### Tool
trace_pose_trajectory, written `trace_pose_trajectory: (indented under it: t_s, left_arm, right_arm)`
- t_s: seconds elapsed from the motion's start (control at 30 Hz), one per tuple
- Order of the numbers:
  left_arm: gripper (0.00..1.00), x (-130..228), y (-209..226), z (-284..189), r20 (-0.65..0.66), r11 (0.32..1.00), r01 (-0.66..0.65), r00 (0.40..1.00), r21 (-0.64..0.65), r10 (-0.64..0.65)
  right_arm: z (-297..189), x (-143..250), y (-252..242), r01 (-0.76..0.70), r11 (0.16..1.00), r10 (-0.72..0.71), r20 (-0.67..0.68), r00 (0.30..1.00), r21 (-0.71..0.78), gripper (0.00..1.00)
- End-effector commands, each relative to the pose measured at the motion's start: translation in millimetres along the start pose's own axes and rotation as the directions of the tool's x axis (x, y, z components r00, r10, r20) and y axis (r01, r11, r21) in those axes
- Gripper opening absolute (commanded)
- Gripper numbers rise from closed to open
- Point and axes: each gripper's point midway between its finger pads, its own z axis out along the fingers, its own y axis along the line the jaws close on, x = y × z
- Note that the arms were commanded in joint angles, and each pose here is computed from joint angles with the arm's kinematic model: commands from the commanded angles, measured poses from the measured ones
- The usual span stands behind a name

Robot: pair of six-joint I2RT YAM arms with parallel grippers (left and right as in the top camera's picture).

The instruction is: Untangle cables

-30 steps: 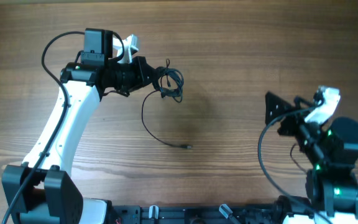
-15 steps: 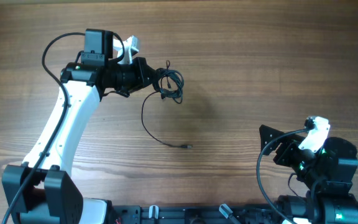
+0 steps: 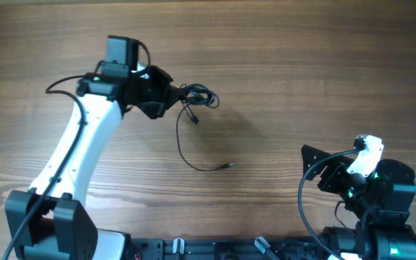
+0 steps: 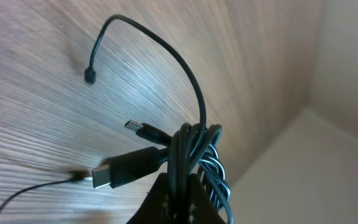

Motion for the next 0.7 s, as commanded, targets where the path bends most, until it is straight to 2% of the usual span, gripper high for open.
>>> trace_pose_trajectory:
  t_s: [0.0, 0.03, 0.07, 0.1, 0.23, 0.43, 0.53, 0.6, 0.67]
  left_arm:
    - [0.4, -10.4, 12.4, 16.7, 0.296, 0.987, 0.05, 0.955, -0.153, -0.002]
    - [0.61, -9.5, 15.3, 21.9, 0.339, 0.98, 0.016, 0.939, -0.196, 0.053]
    - [0.95, -7.3, 18.3, 27.0, 0.38, 0.971, -0.012, 0.919, -0.24, 0.105]
    - [1.0, -4.1, 22.1, 32.2, 0.414, 0.957, -0.036, 0.896, -0.287, 0.158]
    - [1.0, 1.3, 28.0, 38.1, 0.44, 0.936, -0.062, 0.87, -0.345, 0.22]
    - [1.0, -21.0, 36.3, 29.5, 0.474, 0.937, 0.002, 0.863, -0.349, 0.175]
    - [1.0, -22.1, 46.4, 43.2, 0.455, 0.932, 0.05, 0.881, -0.36, 0.129]
    - [1.0, -25.0, 63.4, 66.7, 0.418, 0.909, 0.07, 0.901, -0.412, 0.12]
    - [0.89, -28.8, 80.7, 83.1, 0.403, 0.885, 0.108, 0.91, -0.453, 0.095]
  right_arm:
    - [-2.3, -2.3, -0.5, 0.013, 1.0, -0.013, 0.016, 1.0, 0.006, 1.0]
    - [-2.3, -2.2, -0.4, 0.013, 1.0, -0.013, 0.016, 1.0, 0.006, 1.0]
    - [-2.3, -2.2, -0.4, 0.013, 1.0, -0.013, 0.016, 1.0, 0.006, 0.99]
    - [-2.3, -2.3, -0.5, 0.013, 1.0, -0.013, 0.016, 1.0, 0.006, 1.0]
    - [-2.3, -2.2, -0.4, 0.013, 1.0, -0.013, 0.016, 1.0, 0.006, 1.0]
    - [-2.3, -2.2, -0.4, 0.013, 1.0, -0.013, 0.016, 1.0, 0.006, 1.0]
    - [-2.3, -2.3, -0.5, 0.013, 1.0, -0.013, 0.016, 1.0, 0.006, 1.0]
    - [-2.3, -2.3, -0.5, 0.012, 1.0, -0.012, 0.016, 1.0, 0.006, 1.0]
    - [-2.3, -2.3, -0.5, 0.013, 1.0, -0.013, 0.016, 1.0, 0.006, 1.0]
